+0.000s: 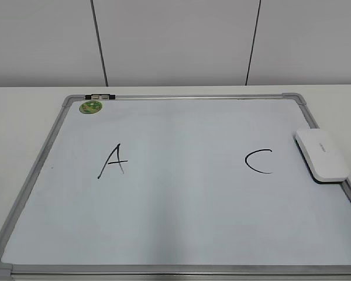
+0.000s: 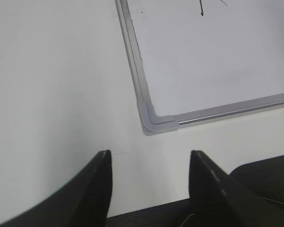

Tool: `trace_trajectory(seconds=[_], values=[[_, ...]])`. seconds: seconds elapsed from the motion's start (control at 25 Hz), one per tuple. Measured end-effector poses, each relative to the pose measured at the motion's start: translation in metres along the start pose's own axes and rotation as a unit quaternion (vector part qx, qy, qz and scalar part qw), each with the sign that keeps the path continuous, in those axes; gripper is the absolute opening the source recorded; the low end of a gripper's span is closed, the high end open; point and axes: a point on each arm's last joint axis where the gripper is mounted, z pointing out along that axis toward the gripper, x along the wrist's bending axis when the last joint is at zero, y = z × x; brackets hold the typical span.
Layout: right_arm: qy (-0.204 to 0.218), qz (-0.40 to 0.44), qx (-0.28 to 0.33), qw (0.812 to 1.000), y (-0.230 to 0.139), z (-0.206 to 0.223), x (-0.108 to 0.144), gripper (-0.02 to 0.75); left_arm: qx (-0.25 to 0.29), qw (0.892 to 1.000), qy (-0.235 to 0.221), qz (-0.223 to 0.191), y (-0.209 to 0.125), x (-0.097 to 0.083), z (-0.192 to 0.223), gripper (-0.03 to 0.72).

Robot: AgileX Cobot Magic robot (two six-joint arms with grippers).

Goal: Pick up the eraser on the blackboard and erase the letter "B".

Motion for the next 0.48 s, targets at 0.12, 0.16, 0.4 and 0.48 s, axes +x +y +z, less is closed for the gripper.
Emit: trace_trajectory(seconds=[0.12,0.16,0.4,0.48], values=[[0.0,0.0,0.0,1.0,0.0,0.0,0.0,0.479,0.0,1.0,-0.002,-0.001,0.0,-0.0003,0.0,0.375],[0.0,0.0,0.0,1.0,0.0,0.0,0.0,0.479,0.0,1.0,-0.002,-0.001,0.0,-0.0003,0.0,0.375],[0.001,0.0,0.0,1.0,0.0,0.0,0.0002,0.478,0.0,1.0,-0.003,-0.001,0.0,-0.0005,0.0,0.354],[0.001,0.0,0.0,1.0,0.0,0.0,0.0002,0.478,0.0,1.0,-0.003,-0.001,0.0,-0.0005,0.0,0.344]])
